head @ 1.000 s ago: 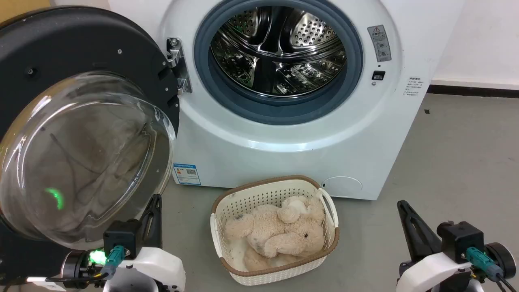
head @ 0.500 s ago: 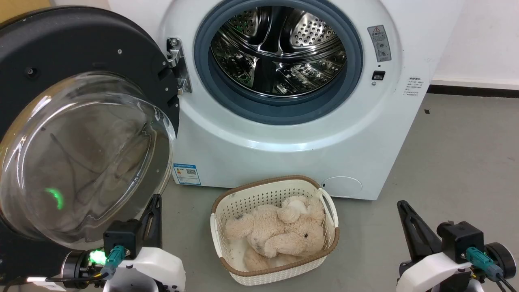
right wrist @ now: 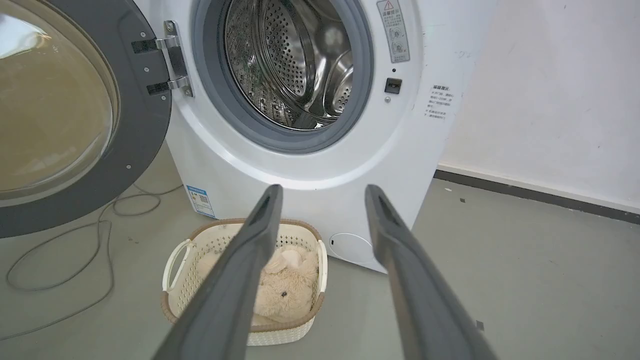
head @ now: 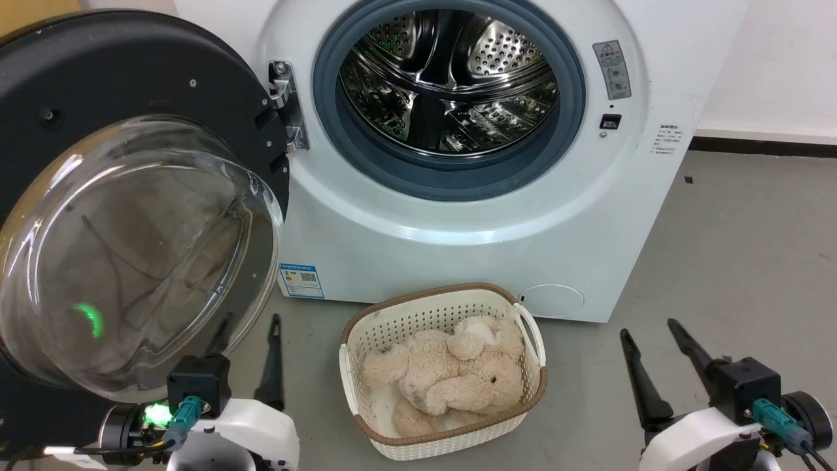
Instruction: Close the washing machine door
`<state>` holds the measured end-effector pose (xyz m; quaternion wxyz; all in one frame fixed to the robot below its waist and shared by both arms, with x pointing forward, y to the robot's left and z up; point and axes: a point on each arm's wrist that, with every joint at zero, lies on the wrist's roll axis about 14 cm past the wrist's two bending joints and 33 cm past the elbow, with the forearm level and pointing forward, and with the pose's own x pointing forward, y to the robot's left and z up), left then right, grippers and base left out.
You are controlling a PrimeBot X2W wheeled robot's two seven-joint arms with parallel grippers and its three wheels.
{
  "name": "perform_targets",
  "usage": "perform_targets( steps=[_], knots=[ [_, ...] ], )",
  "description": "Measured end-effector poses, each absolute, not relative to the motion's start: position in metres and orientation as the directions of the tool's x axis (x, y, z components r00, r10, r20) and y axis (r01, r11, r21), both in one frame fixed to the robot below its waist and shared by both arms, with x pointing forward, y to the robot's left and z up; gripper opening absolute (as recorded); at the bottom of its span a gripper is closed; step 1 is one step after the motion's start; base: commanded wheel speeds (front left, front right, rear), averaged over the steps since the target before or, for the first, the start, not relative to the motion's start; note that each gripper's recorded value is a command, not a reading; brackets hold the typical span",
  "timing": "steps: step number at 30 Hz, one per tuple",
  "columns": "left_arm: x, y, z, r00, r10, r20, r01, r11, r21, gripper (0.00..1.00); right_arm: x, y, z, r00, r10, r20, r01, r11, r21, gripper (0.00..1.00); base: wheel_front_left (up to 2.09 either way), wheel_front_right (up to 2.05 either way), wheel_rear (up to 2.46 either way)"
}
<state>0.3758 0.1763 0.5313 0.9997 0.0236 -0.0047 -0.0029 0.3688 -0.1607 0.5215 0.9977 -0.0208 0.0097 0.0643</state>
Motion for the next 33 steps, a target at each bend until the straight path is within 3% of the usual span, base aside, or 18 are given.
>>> perform_targets(
  steps=[11,12,13,33],
  knots=[
    [0.376,0.177,0.533,1.000,0.005,0.026,-0.007,0.999,0.046,1.00,0.370,-0.167,0.524,0.994,0.111,-0.002,-0.111,0.994,-0.015,1.00,0.00,0.00,0.00],
    [0.376,0.177,0.533,1.000,0.007,0.027,-0.008,0.999,0.046,0.44,0.370,-0.167,0.524,0.994,0.110,-0.001,-0.110,0.994,-0.013,1.00,0.00,0.00,0.00],
    [0.376,0.177,0.534,0.999,0.008,0.031,-0.010,0.999,0.046,0.00,0.370,-0.168,0.524,0.994,0.108,0.001,-0.108,0.994,-0.013,1.00,0.00,0.00,0.00],
    [0.373,0.195,0.582,0.978,0.067,0.200,-0.075,0.997,0.031,0.00,0.379,-0.163,0.529,0.992,0.122,0.044,-0.123,0.992,0.034,1.00,0.00,0.00,0.00]
  ],
)
